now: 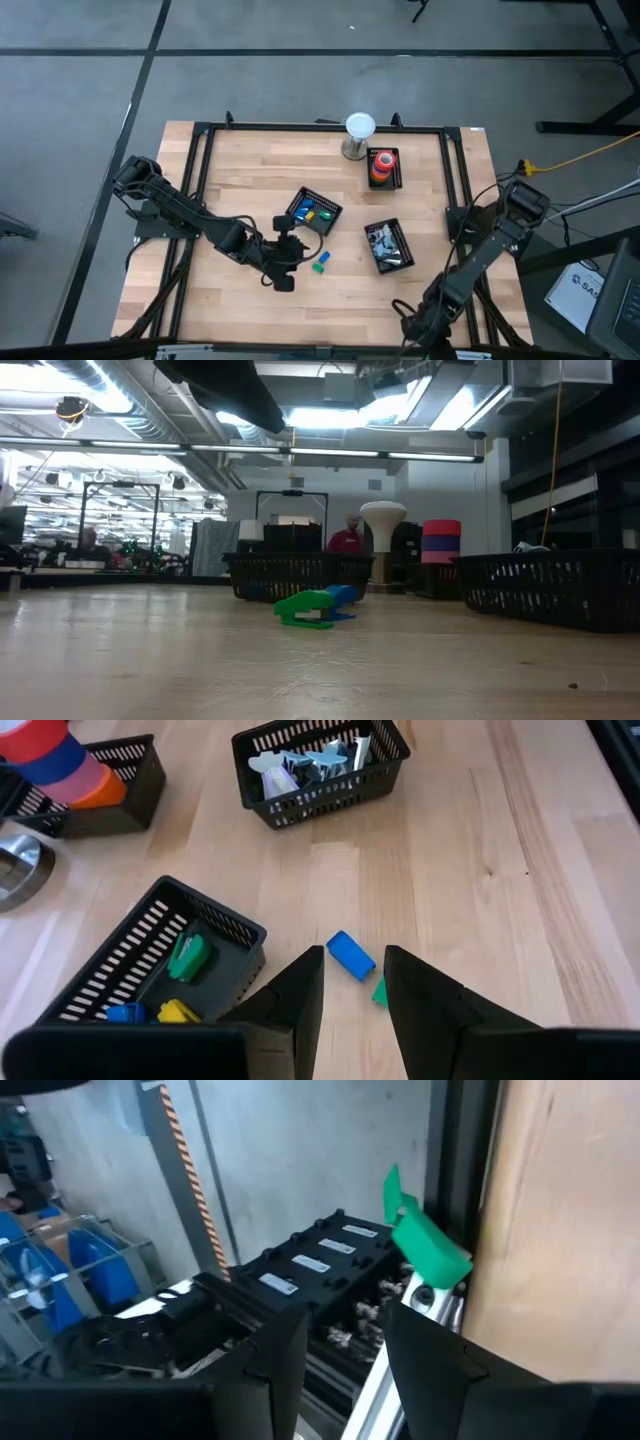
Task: Pick and place Stapler, Stapler remover, tape
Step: Put the green stapler into the center black bin
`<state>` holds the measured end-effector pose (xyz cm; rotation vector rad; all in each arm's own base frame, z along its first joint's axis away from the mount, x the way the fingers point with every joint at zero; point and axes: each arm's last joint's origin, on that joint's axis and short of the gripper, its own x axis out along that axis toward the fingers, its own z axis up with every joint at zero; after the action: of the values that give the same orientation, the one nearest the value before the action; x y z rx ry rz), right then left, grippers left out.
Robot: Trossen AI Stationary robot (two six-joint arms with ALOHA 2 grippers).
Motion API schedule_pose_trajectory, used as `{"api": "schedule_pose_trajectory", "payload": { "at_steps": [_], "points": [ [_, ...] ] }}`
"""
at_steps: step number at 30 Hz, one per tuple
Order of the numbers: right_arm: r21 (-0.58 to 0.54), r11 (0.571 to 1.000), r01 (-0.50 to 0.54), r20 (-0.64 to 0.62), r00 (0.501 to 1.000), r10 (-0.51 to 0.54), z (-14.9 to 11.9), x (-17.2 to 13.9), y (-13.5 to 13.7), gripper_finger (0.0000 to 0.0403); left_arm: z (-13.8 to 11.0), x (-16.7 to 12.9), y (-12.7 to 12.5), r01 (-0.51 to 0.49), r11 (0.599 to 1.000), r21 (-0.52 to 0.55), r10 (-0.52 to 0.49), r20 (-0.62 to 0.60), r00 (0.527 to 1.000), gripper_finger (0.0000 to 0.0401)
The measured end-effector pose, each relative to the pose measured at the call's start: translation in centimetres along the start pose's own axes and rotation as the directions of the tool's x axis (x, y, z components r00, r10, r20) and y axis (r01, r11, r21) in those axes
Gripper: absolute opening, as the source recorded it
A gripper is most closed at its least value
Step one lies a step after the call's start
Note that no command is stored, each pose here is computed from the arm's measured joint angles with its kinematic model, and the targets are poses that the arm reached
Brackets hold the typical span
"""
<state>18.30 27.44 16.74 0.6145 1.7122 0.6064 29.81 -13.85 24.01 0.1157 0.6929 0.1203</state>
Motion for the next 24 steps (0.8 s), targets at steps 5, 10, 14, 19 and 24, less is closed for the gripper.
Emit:
{"api": "schedule_pose_trajectory", "payload": {
  "at_steps": [5,10,14,19,24],
  "points": [
    [-0.044,0.998,0.045,0.016,0.999,-0.044,-0.1,1.0,-0.3,0.014,0.0,0.0,0.0,0.0,1.0,0.017,0.0,0.0,1.0,0.0104],
    [-0.025,0.999,0.046,0.026,0.999,-0.045,0.0,1.0,-0.1,0.014,0.0,0.0,0.0,0.0,1.0,0.017,0.0,0.0,1.0,0.0104],
    [-0.054,0.998,0.018,0.042,0.999,-0.016,0.1,0.8,1.3,0.0129,0.0,0.0,0.0,0.0,1.0,0.017,0.0,0.0,1.0,0.0104],
    [-0.098,0.995,-0.017,0.025,0.999,0.02,0.1,2.0,2.6,0.0057,0.0,0.0,0.0,-0.001,1.0,0.017,0.001,0.0,1.0,0.0104],
    [-0.136,0.989,-0.058,0.018,0.998,0.061,0.7,4.4,3.3,0.001,0.0,0.0,0.0,-0.002,1.0,0.017,0.002,0.0,1.0,0.0104]
  ]
}}
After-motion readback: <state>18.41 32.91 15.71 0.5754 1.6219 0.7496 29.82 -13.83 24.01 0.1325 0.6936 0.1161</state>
